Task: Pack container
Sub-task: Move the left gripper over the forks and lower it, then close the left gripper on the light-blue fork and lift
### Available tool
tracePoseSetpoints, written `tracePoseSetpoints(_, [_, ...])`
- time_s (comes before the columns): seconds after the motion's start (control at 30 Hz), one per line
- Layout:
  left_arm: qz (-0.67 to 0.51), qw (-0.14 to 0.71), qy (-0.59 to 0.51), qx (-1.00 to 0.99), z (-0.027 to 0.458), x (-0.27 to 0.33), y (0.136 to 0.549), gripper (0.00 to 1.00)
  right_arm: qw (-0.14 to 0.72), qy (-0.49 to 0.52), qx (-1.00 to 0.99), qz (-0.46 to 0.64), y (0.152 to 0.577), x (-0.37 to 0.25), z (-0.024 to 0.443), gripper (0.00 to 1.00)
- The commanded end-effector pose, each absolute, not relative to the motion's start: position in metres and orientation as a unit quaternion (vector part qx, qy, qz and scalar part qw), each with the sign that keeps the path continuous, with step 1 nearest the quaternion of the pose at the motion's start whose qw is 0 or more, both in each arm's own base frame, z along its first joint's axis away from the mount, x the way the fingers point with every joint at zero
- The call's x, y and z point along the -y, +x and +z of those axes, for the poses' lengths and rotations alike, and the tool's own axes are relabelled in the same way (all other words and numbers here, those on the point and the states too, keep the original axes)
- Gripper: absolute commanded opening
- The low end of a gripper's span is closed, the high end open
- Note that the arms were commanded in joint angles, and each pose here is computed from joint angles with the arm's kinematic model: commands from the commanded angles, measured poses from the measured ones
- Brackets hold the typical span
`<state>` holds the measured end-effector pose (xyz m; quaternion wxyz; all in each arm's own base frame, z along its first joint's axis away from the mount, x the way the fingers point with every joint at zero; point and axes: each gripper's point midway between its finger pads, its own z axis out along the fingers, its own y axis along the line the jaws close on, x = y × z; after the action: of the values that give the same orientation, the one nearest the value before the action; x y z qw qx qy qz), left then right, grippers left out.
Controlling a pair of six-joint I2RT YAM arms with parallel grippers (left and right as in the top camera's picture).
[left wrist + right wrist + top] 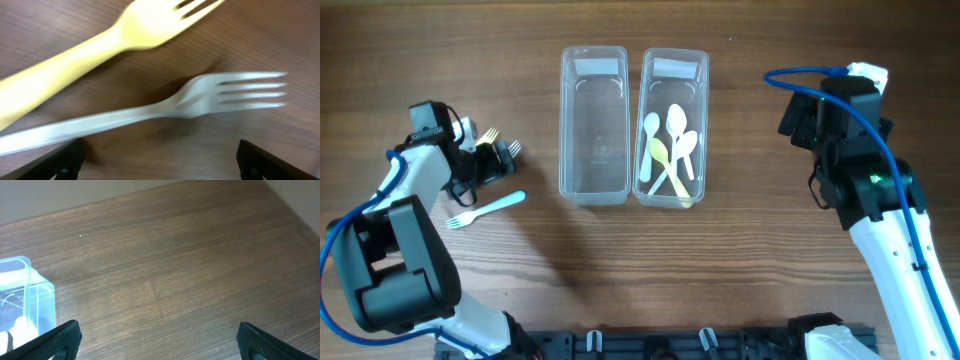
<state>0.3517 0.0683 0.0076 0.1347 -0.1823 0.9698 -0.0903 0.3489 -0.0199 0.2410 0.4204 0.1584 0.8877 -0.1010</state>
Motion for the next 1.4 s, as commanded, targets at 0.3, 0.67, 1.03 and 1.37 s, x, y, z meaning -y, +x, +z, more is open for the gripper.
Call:
tracePoseSetpoints(0.3, [-0.084,0.168,-0.413,-0.891,0.078,-0.087,0.348,1.00,0.428,0.165,-0.882,-0.110,0.350,0.024,0.248,1.00])
tracePoseSetpoints(0.67, [-0.143,0.165,-0.554,-0.803,0.151,-0.058,0.289,0.91,0.428,0.165,-0.882,-0.110,0.350,0.024,0.248,1.00])
tracePoseSetpoints(1.03, [-0.055,0.091,-0.720,-0.686,0.045,-0.074,0.261,0.98,0.428,0.164,-0.882,-0.110,0.350,0.024,0.248,1.00])
tracePoseSetpoints(1.37, [-0.022,0.058,-0.723,-0.688,-0.013,-0.082,0.274,0.87,0.428,0.164,-0.882,-0.110,0.350,0.024,0.248,1.00])
